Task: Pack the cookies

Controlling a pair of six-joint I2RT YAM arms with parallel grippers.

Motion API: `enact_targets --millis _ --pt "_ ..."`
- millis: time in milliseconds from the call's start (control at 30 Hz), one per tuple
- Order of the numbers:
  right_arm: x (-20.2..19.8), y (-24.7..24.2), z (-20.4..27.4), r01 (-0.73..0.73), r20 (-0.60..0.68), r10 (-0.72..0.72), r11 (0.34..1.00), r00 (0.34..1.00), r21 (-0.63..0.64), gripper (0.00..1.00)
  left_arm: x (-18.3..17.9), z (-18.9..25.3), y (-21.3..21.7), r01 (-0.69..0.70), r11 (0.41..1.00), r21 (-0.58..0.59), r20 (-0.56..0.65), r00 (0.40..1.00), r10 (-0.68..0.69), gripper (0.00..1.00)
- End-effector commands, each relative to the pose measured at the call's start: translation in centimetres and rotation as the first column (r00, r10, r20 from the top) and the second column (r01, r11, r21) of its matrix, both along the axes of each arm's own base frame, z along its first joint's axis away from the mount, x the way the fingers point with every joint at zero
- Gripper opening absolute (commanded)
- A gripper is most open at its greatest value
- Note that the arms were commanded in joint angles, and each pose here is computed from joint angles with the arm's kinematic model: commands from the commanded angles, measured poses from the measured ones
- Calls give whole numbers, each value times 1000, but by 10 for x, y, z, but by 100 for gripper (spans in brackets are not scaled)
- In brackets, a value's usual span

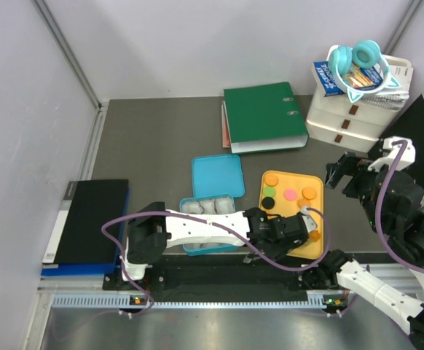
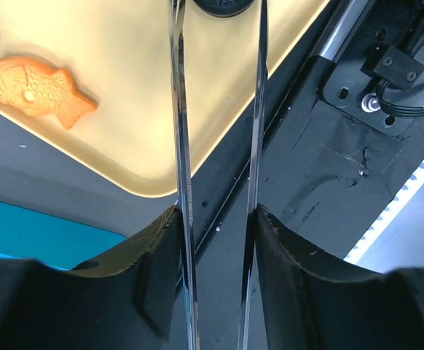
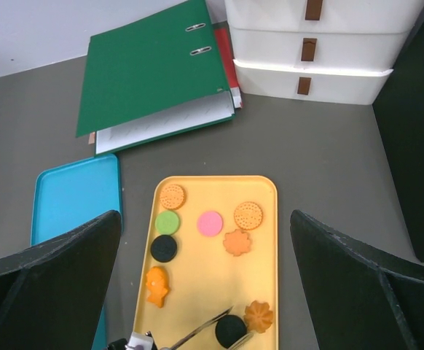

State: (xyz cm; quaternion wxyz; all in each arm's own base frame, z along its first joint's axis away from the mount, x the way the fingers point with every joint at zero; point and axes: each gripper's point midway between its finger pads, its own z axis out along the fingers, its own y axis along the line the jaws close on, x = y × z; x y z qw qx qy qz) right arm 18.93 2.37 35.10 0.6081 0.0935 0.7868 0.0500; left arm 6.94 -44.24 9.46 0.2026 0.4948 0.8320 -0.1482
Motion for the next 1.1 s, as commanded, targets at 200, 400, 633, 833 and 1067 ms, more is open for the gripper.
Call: enact_targets --millis 200,400,633,833,1067 --pt "-5 -1 17 -24 39 23 1000 999 10 99 7 30 1 -15 999 -42 55 998 17 38" --pt "-1 3 20 -37 50 36 999 998 9 99 27 68 16 -73 994 -81 163 983 85 35" --pt "3 8 26 -51 68 50 999 996 13 99 40 93 26 -146 981 -128 216 961 171 29" --pt "4 7 23 -35 71 33 999 997 25 99 57 118 46 -234 958 -166 291 917 274 26" --pt "5 13 4 -43 37 42 998 998 41 99 89 144 106 -437 870 -230 326 807 492 16"
